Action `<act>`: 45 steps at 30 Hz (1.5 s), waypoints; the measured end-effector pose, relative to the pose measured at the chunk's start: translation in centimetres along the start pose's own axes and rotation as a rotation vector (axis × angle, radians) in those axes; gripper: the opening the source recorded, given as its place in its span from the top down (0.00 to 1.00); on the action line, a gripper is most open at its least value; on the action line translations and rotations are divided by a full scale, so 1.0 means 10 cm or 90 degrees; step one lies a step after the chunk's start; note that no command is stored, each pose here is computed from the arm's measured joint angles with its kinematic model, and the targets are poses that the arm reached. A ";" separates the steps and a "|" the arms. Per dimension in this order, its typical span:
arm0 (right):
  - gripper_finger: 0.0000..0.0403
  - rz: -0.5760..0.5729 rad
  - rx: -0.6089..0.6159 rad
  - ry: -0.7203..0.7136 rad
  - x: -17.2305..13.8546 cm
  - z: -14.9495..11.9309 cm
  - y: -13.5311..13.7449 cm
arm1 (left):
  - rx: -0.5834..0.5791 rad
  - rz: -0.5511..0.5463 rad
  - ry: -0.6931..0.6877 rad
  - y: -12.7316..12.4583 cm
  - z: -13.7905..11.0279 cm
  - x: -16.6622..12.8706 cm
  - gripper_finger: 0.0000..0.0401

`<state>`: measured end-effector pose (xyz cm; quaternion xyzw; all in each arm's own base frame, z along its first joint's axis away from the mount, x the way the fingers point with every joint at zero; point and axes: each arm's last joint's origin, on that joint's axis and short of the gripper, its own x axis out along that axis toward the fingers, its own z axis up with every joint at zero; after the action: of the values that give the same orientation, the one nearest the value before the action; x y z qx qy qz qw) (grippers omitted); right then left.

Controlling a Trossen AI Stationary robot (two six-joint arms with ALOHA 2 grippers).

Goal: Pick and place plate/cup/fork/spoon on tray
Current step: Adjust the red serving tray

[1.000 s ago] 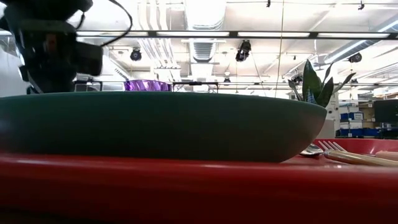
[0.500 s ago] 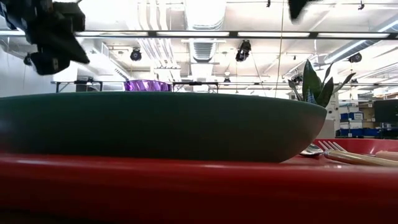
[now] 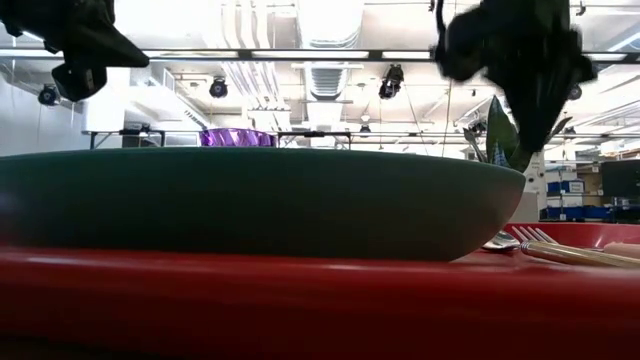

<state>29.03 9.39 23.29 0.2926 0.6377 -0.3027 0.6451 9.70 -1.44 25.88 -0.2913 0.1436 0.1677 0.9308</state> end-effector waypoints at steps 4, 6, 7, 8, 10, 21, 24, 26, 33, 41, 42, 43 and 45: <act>0.98 0.021 -0.004 -0.006 0.27 -0.01 0.00 | 0.001 0.004 -0.006 0.00 0.00 0.00 1.00; 0.98 0.005 -0.006 0.007 0.37 -0.03 -0.05 | 0.002 0.007 -0.003 0.00 0.00 0.01 1.00; 0.98 -0.005 -0.007 0.013 0.41 -0.04 -0.09 | 0.003 0.008 -0.002 0.00 0.00 0.01 1.00; 0.98 -0.014 -0.007 0.018 0.45 -0.05 -0.12 | 0.004 0.009 -0.001 0.00 0.00 0.02 1.00; 0.98 -0.029 -0.004 0.024 0.51 -0.06 -0.18 | 0.006 0.011 0.001 -0.01 -0.01 0.03 1.00; 0.98 -0.006 0.012 -0.012 0.90 -0.04 -0.34 | -0.002 0.006 -0.004 -0.04 0.00 0.06 1.00; 0.98 -0.020 -0.001 -0.022 0.94 0.00 -0.39 | -0.005 0.002 -0.008 -0.05 0.01 0.06 1.00; 0.98 -0.032 -0.013 -0.036 0.94 0.05 -0.43 | -0.007 0.000 -0.011 -0.05 0.01 0.06 1.00; 0.98 -0.066 -0.054 -0.078 0.94 0.34 -0.59 | -0.007 0.000 -0.009 -0.06 0.01 0.07 1.00; 0.98 -0.073 -0.076 -0.083 0.93 0.67 -0.80 | -0.008 0.002 -0.008 -0.06 0.01 0.07 1.00; 0.98 -0.072 -0.079 -0.083 0.93 0.70 -0.82 | -0.008 0.002 -0.008 -0.06 0.01 0.08 1.00; 0.98 -0.071 -0.080 -0.085 0.93 0.73 -0.84 | -0.008 0.002 -0.008 -0.06 0.01 0.08 1.00; 0.98 -0.070 -0.076 -0.087 0.93 0.79 -0.88 | -0.008 0.002 -0.008 -0.06 0.01 0.07 1.00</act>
<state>27.39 -2.48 14.15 0.1969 0.6241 -0.3187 0.6857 10.62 -1.68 25.96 -0.2959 0.1374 0.1718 0.9295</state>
